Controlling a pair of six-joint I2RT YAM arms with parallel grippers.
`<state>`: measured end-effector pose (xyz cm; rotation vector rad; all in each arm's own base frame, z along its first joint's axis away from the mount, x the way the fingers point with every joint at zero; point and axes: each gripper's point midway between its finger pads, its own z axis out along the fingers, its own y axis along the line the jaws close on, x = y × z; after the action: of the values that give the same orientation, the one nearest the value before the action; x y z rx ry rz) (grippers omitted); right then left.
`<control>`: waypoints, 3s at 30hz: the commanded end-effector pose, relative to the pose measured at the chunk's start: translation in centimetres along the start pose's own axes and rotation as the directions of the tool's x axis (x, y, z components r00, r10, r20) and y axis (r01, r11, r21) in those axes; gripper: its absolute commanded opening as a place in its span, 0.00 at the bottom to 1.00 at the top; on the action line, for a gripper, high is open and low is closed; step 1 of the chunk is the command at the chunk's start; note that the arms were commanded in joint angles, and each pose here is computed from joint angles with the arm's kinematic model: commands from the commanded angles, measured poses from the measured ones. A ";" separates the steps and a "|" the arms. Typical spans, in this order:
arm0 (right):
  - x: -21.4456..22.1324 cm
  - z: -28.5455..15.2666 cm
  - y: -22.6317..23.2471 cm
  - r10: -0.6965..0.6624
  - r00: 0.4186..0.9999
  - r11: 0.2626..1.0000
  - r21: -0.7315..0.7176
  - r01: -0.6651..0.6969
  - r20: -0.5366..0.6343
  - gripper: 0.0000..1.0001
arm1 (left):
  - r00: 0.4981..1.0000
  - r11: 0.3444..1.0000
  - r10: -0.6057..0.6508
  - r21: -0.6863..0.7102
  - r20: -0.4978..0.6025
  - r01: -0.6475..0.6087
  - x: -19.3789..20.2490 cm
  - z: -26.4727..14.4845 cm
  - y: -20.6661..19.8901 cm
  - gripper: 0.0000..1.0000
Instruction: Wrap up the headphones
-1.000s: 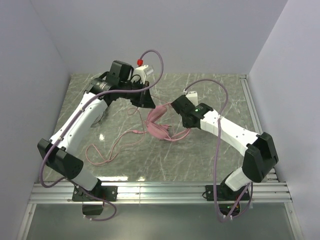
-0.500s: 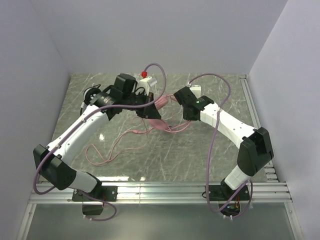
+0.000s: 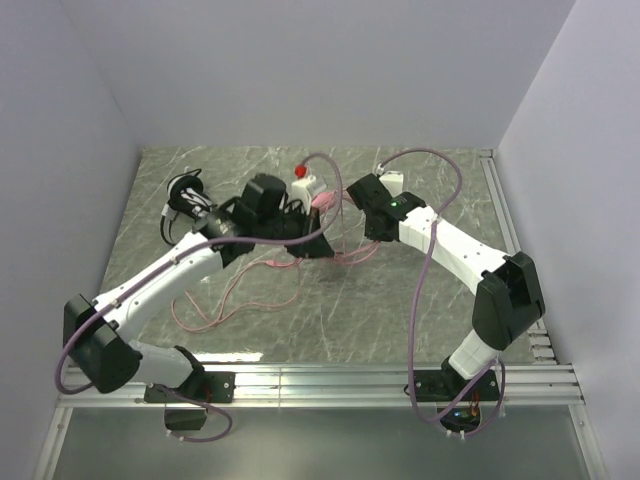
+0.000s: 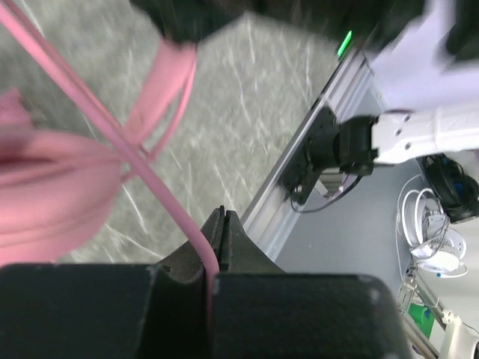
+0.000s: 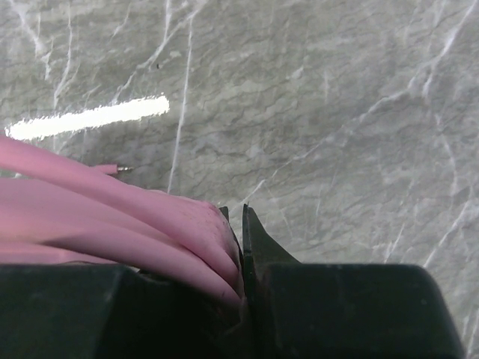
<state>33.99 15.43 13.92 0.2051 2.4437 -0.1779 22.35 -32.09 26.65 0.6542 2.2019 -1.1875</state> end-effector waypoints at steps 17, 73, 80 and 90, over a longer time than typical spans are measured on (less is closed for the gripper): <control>-3.7 -1.6 0.2 0.369 0.924 0.926 -0.120 -0.357 0.102 0.00 | 0.987 1.000 0.000 0.030 0.163 -0.005 2.4 1.7 -3.7 0.01; -4.3 -3.2 -3.1 0.552 0.834 0.795 -0.312 -0.520 0.017 0.00 | 0.999 0.962 -0.036 0.270 -0.013 0.038 18.9 6.0 -8.1 0.07; -4.3 -3.4 -3.1 0.557 0.830 0.792 -0.316 -0.523 0.020 0.00 | 0.998 0.942 -0.006 0.333 -0.068 0.028 20.2 6.1 -9.5 0.04; -4.7 -4.5 -3.4 0.569 0.822 0.771 -0.355 -0.528 0.012 0.00 | 0.990 0.923 0.035 0.385 -0.139 0.021 23.1 6.6 -9.7 0.07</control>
<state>30.76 12.00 14.83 0.6180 2.3934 0.2940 3.60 -39.32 14.65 0.8005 2.0916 -1.5652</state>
